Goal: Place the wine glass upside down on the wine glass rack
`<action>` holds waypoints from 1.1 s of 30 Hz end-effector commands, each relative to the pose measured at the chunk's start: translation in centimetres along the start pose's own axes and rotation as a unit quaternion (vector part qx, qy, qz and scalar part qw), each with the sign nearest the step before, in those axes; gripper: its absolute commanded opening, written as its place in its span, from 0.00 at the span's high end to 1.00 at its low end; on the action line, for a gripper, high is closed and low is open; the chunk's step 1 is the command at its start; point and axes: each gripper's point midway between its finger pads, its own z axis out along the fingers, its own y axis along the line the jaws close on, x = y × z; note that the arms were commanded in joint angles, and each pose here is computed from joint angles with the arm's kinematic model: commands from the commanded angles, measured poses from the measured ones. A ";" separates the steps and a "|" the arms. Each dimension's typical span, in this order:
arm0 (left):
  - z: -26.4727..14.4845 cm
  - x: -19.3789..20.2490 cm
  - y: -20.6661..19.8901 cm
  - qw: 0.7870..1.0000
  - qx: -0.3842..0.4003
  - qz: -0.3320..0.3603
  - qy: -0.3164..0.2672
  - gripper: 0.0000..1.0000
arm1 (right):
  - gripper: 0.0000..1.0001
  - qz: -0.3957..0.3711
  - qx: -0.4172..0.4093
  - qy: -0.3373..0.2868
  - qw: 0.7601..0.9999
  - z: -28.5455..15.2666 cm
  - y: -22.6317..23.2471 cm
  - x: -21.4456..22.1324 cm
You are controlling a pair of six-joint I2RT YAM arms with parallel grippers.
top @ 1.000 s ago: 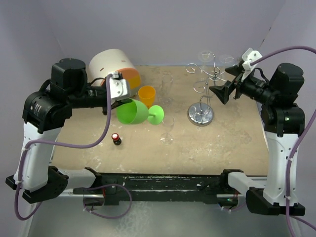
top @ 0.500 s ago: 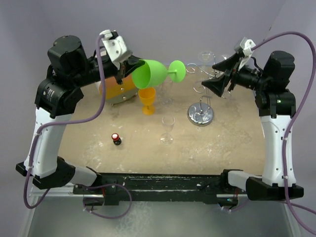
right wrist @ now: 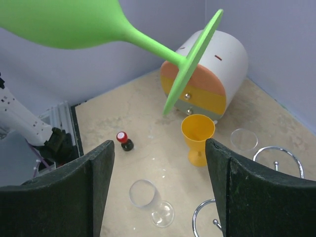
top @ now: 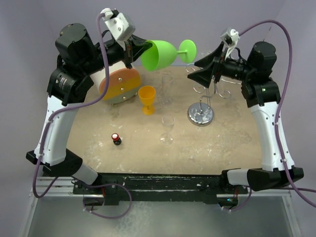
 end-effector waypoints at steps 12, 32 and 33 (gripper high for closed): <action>1.2 -2.3 1.7 0.999 -0.031 -0.010 -0.043 1.00 | 0.39 0.014 0.086 -0.095 0.992 0.9 -3.2 -7.1; 2.6 -0.8 1.9 0.999 -0.037 0.005 -0.025 1.00 | 0.75 0.092 0.093 -0.112 0.985 1.6 -4.3 -6.7; 2.6 -0.9 1.9 0.999 -0.037 0.006 -0.027 1.00 | 0.75 0.094 0.096 -0.111 0.985 1.6 -4.4 -6.5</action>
